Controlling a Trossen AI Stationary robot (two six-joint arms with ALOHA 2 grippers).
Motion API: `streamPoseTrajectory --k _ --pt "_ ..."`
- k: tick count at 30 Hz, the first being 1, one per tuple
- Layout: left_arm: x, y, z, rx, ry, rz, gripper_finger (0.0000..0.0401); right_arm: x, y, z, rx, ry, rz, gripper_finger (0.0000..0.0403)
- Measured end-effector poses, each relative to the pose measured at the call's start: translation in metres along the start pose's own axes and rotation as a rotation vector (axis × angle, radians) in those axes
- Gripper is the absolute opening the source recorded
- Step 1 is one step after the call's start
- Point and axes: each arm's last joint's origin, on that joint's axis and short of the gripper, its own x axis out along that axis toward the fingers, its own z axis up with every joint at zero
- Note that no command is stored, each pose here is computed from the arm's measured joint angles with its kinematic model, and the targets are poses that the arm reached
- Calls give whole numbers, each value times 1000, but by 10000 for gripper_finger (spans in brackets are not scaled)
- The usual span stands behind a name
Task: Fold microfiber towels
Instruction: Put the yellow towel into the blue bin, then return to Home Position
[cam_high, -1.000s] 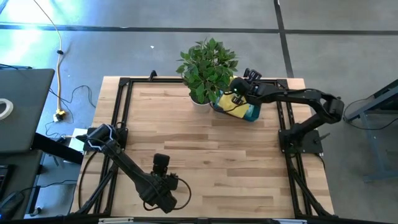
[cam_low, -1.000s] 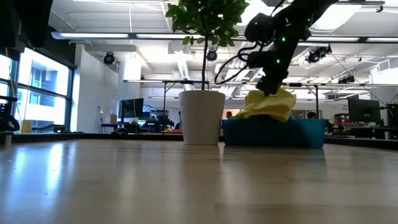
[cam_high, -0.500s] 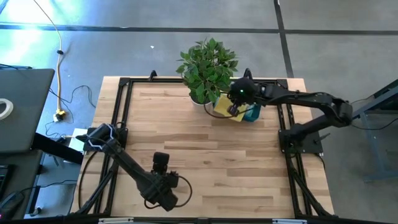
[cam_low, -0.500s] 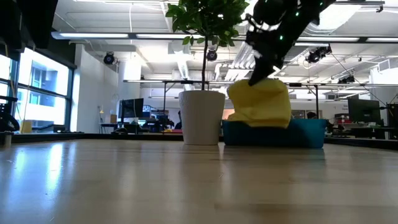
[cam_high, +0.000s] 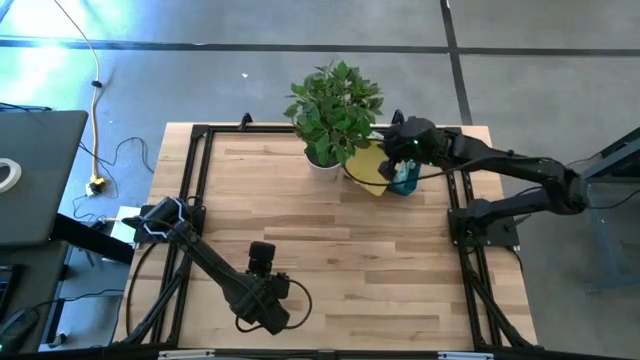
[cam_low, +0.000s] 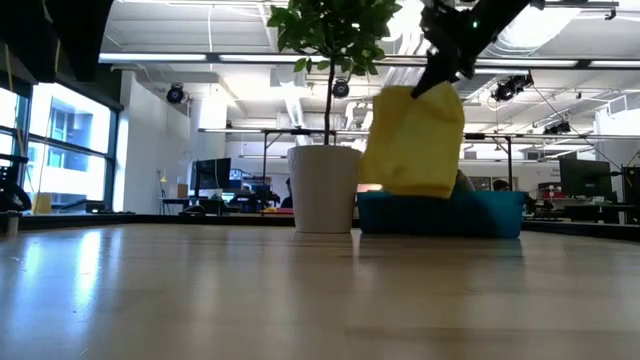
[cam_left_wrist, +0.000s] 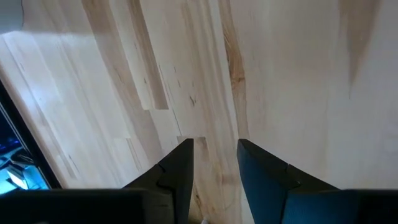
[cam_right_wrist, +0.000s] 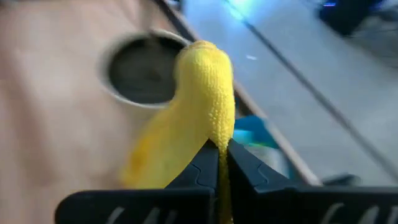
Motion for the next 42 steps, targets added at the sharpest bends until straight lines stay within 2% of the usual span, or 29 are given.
streamPoseTrajectory --k 3,17,21,27,30,33,37,39,42 --pt "1 2 1 0 -5 11 113 8 -7 -2 -72 40 -86 0" --pt "2 4 2 -5 -4 15 113 67 -25 -21 -315 287 -247 4" --pt "2 4 2 -5 -4 15 113 73 -26 -20 -383 305 -326 4" --pt "2 4 2 0 -4 15 113 75 -26 -18 -448 296 -329 10" --pt "1 5 2 0 -4 15 113 75 -27 -18 -451 296 -335 42" --pt "1 5 2 0 -4 15 113 75 -29 -16 -454 294 -385 95" --pt "1 5 2 0 -5 14 113 69 -34 -14 -415 325 -616 159" --pt "1 5 2 -4 -8 20 113 61 -32 -14 -377 333 -708 176" --pt "1 6 3 -4 -25 49 113 48 -24 -19 -310 340 -702 182"
